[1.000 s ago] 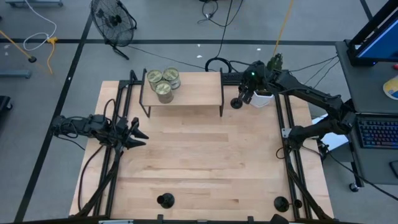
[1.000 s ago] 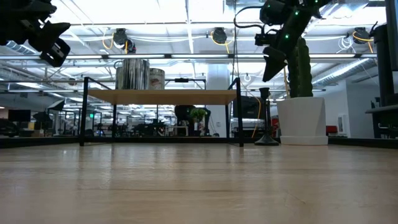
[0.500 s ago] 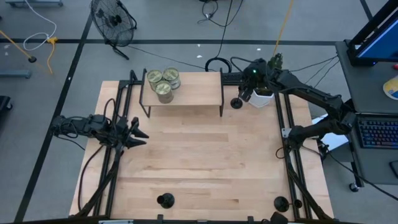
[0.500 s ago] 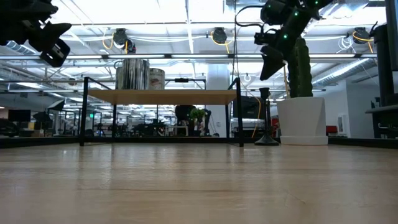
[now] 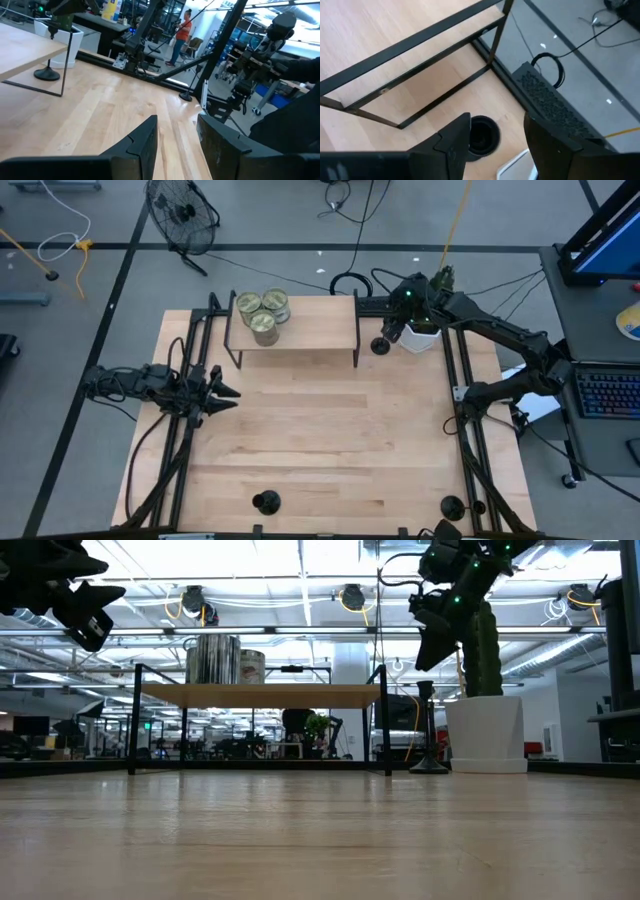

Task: Pick & Place candle stick holders
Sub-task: Put the top black candle holder on the shelf

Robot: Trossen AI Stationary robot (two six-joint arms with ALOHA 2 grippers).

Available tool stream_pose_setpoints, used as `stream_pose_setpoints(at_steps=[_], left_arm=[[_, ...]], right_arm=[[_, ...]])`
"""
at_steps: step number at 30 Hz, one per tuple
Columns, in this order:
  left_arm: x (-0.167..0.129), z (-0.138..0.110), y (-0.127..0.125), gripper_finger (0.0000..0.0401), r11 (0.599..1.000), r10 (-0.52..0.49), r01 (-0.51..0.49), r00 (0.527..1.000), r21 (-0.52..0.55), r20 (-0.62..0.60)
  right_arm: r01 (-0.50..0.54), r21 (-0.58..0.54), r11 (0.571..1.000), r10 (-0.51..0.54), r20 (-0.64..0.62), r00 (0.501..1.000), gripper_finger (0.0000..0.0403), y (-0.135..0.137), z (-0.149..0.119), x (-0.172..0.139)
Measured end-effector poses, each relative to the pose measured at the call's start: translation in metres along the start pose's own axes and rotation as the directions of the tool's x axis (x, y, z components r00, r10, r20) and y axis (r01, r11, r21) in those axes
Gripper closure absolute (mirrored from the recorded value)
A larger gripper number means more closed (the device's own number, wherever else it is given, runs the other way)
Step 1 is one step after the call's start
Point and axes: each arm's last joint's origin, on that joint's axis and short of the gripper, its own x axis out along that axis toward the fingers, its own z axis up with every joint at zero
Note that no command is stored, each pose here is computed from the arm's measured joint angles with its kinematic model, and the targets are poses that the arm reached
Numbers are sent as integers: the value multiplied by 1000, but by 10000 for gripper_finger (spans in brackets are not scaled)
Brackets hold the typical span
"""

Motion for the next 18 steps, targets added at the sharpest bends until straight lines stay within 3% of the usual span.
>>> stream_pose_setpoints(at_steps=[18], left_arm=[[0,-3,1,258,1000,11,-11,1000,0,-29]], right_arm=[[19,36,999,-18,-28,999,222,7,0,9]])
